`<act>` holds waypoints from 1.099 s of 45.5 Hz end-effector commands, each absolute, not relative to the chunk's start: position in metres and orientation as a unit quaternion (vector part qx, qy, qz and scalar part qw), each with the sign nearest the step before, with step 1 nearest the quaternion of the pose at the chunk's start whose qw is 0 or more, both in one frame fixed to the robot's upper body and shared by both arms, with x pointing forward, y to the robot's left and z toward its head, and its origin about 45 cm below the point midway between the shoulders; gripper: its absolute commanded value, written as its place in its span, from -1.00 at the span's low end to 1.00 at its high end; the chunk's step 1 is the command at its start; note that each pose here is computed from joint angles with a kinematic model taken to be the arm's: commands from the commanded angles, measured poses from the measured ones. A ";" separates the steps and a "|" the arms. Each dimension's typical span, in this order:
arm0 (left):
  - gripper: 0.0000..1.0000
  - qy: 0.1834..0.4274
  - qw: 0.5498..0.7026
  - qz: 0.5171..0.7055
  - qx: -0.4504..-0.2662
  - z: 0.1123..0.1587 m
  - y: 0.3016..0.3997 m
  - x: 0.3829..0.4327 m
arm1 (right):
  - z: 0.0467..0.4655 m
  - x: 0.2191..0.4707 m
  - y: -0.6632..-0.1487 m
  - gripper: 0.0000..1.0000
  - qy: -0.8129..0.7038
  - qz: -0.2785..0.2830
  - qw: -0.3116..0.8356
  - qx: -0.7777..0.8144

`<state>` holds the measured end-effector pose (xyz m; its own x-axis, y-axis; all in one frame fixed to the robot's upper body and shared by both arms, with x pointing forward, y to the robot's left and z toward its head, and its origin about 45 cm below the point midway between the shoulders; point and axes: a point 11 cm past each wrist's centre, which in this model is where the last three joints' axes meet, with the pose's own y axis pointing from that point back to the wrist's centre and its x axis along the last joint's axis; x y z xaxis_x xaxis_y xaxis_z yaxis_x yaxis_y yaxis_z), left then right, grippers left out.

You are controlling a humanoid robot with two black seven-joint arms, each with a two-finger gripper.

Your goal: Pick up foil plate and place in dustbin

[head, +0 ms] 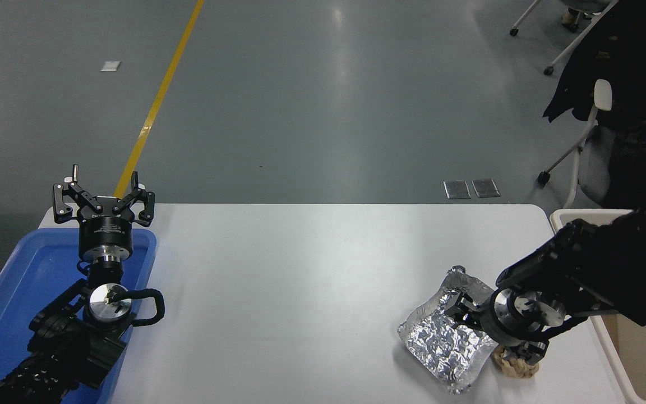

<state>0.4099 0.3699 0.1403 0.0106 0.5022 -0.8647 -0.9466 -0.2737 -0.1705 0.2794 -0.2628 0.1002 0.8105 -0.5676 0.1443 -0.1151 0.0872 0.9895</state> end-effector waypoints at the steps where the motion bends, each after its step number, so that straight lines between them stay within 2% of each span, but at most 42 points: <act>1: 0.98 0.247 0.550 0.659 -0.450 0.1403 0.3699 0.4100 | 0.082 0.278 -0.264 1.00 -0.273 -0.159 0.693 0.648; 6: 0.98 0.246 0.549 0.660 -0.450 0.1401 0.3703 0.4098 | 0.076 0.278 -0.266 0.99 -0.282 -0.158 0.692 0.645; 10: 0.98 0.246 0.549 0.659 -0.451 0.1404 0.3700 0.4099 | 0.071 0.278 -0.265 0.88 -0.290 -0.158 0.689 0.645; 12: 0.98 0.246 0.549 0.659 -0.451 0.1402 0.3702 0.4098 | 0.069 0.278 -0.264 0.64 -0.291 -0.160 0.689 0.645; 15: 0.98 0.246 0.549 0.659 -0.451 0.1402 0.3702 0.4098 | 0.068 0.277 -0.265 0.44 -0.291 -0.160 0.690 0.643; 18: 0.98 0.246 0.549 0.659 -0.451 0.1402 0.3702 0.4098 | 0.067 0.278 -0.265 0.16 -0.291 -0.159 0.690 0.643; 21: 0.98 0.246 0.549 0.659 -0.451 0.1404 0.3700 0.4099 | 0.066 0.278 -0.264 0.04 -0.291 -0.157 0.690 0.644; 25: 0.98 0.246 0.550 0.659 -0.451 0.1405 0.3699 0.4099 | 0.064 0.281 -0.264 -0.02 -0.294 -0.154 0.690 0.644; 28: 0.98 0.246 0.549 0.660 -0.450 0.1401 0.3703 0.4098 | 0.064 0.283 -0.264 -0.30 -0.296 -0.151 0.689 0.644; 31: 0.98 0.246 0.549 0.660 -0.450 0.1401 0.3703 0.4098 | 0.065 0.286 -0.265 -0.34 -0.299 -0.146 0.689 0.644; 36: 0.98 0.246 0.549 0.659 -0.451 0.1404 0.3700 0.4099 | 0.066 0.288 -0.265 -0.62 -0.296 -0.138 0.690 0.646; 40: 0.98 0.246 0.549 0.660 -0.450 0.1401 0.3703 0.4098 | 0.067 0.290 -0.264 -1.00 -0.293 -0.137 0.690 0.648; 50: 0.98 0.246 0.549 0.660 -0.450 0.1401 0.3703 0.4098 | 0.078 0.295 -0.265 -1.00 -0.269 -0.130 0.693 0.656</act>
